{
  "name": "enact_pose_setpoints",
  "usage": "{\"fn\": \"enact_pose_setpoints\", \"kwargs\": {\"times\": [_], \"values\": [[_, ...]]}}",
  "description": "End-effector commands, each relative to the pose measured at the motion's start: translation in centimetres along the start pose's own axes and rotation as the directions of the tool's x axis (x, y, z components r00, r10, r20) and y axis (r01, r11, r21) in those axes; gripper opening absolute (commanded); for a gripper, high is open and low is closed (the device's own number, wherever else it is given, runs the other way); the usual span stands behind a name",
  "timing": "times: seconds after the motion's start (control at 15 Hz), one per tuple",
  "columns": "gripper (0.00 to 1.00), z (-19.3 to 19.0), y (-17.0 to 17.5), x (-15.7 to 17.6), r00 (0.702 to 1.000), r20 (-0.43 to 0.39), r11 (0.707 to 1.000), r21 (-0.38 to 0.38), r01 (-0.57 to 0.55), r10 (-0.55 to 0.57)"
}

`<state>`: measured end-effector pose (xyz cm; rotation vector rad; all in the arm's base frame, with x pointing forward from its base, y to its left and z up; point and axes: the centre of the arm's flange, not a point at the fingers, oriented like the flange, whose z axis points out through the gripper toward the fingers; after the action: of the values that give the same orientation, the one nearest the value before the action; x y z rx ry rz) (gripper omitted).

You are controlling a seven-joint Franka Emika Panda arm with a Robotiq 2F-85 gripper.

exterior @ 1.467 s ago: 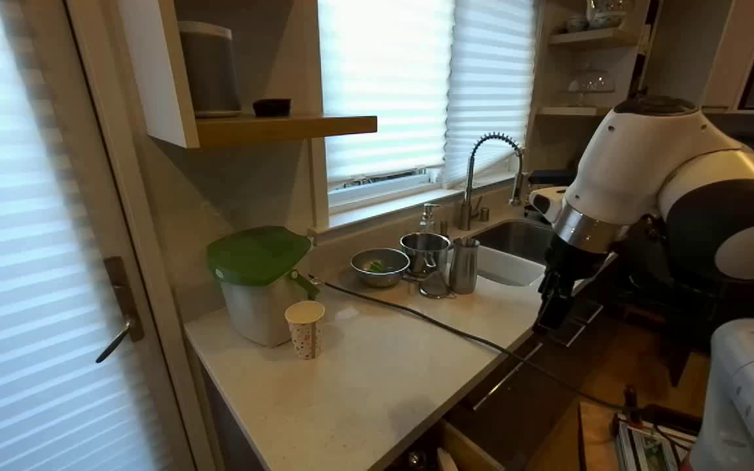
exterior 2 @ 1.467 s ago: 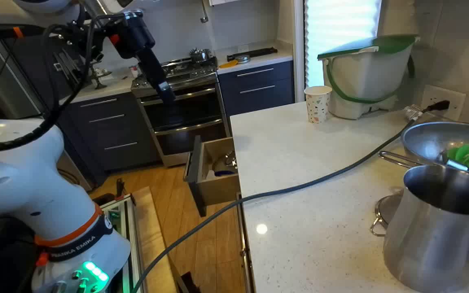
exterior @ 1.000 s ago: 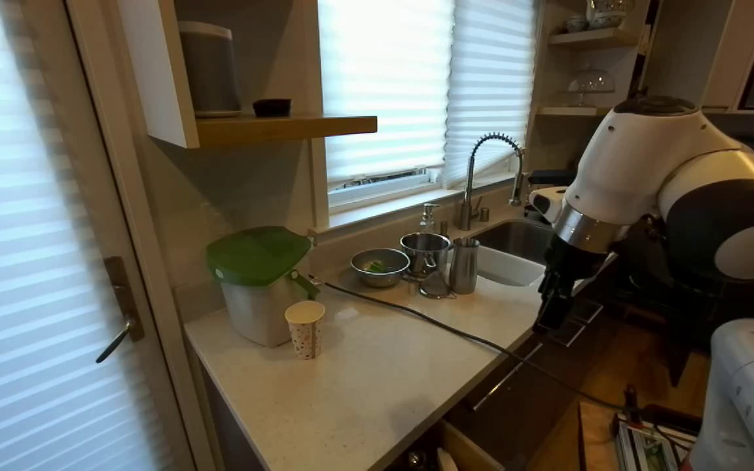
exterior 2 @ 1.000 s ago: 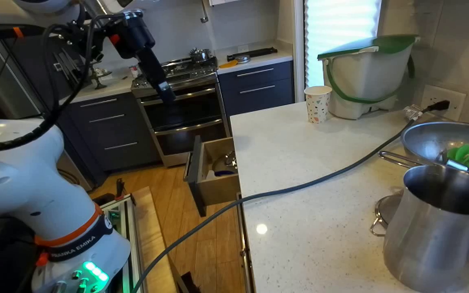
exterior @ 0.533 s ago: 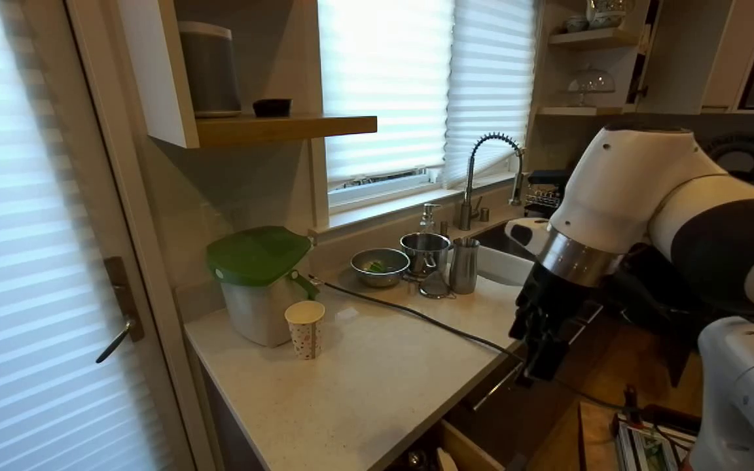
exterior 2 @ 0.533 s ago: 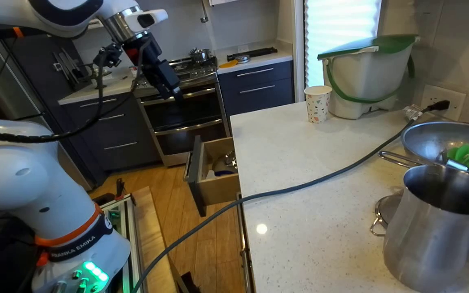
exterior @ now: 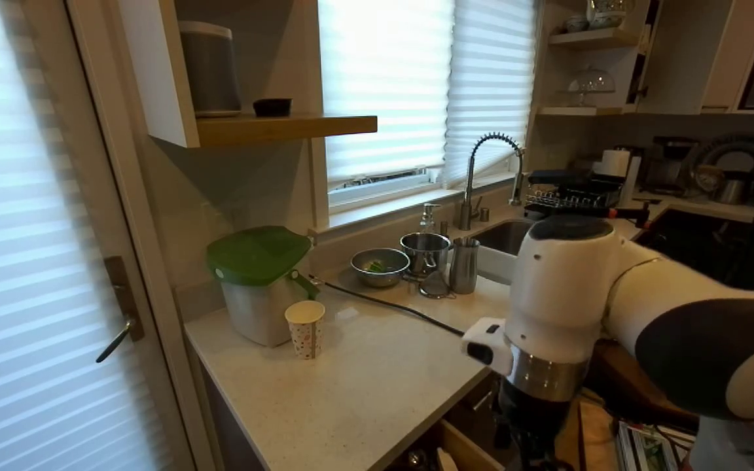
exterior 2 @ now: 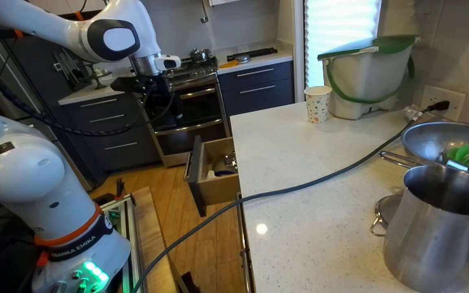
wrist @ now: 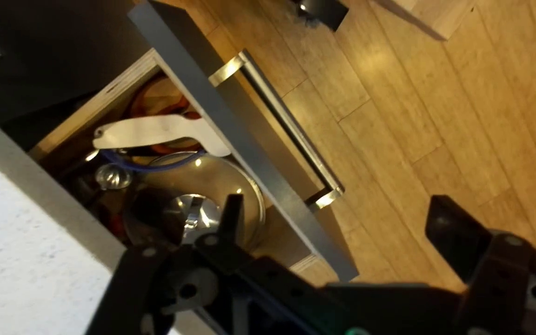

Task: Close the topmost drawer on the left

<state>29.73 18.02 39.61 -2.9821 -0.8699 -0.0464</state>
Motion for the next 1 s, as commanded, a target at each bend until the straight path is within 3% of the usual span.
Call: {"fn": "enact_pose_setpoints", "kwargs": {"times": [0.0, 0.07, 0.13, 0.6, 0.93], "values": [[1.00, 4.5, -1.1, 2.4, 0.981, 0.118, 0.987, 0.075, 0.143, -0.151], [1.00, 5.3, -1.2, 2.8, 0.980, 0.090, 0.981, 0.101, 0.168, -0.177], [1.00, 3.4, -1.1, 0.8, 0.989, 0.084, 0.992, 0.044, 0.115, -0.118], [1.00, 5.8, -1.9, 1.9, 0.976, 0.086, 0.977, 0.087, 0.193, -0.200], [1.00, 7.0, -2.9, 1.5, 0.961, 0.099, 0.966, 0.066, 0.252, -0.257]]}}
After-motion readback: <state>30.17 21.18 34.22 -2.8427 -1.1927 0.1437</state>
